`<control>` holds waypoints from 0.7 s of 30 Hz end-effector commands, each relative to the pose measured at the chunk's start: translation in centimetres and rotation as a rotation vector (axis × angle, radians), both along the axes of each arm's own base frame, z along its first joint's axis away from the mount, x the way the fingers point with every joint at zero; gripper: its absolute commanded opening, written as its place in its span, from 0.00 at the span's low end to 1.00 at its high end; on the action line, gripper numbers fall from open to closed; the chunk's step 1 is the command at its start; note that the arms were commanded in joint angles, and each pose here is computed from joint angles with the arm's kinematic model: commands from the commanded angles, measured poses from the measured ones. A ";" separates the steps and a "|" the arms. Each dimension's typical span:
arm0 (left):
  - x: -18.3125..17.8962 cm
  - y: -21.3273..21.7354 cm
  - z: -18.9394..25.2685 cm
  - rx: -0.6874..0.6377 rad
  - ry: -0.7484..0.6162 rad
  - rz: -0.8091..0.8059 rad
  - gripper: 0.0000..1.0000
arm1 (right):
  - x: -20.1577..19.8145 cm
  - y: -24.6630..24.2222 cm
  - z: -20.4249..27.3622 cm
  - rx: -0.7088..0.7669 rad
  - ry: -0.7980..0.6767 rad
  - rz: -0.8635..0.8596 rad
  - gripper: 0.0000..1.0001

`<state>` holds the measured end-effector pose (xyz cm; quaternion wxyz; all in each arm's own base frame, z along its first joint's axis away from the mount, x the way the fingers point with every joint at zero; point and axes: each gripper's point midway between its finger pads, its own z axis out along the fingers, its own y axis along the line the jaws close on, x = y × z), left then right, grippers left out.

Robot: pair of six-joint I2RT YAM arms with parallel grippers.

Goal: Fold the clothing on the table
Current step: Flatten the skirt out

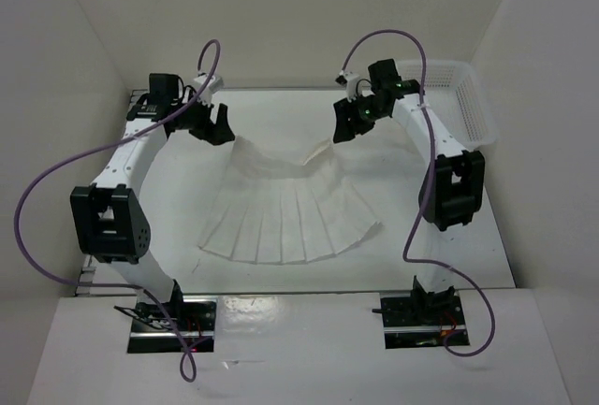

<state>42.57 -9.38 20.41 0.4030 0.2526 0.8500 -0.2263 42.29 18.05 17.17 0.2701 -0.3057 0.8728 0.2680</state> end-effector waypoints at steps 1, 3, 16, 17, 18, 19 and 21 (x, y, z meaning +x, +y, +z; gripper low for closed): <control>4.9 1.1 1.6 0.008 -0.098 0.094 0.92 | 7.3 -1.5 2.8 0.010 -0.161 -0.201 0.63; 6.6 2.4 1.2 0.025 -0.104 0.168 0.99 | 9.7 -2.1 3.2 0.032 -0.185 -0.287 0.66; 2.7 4.0 -1.4 0.028 0.021 0.227 0.99 | 5.0 -3.7 1.4 -0.187 -0.219 -0.181 0.72; 2.1 3.9 -1.8 0.029 0.037 0.226 0.99 | 4.2 -3.7 1.3 -0.206 -0.211 -0.179 0.72; 1.3 3.9 -2.8 0.032 0.077 0.226 0.99 | 3.1 -4.1 -0.3 -0.235 -0.171 -0.170 0.72; 0.9 3.7 -3.3 0.027 0.093 0.219 0.99 | 2.5 -4.5 -0.9 -0.250 -0.158 -0.175 0.72; -0.4 3.7 -5.2 0.030 0.143 0.218 0.99 | 0.5 -5.5 -2.0 -0.290 -0.129 -0.178 0.71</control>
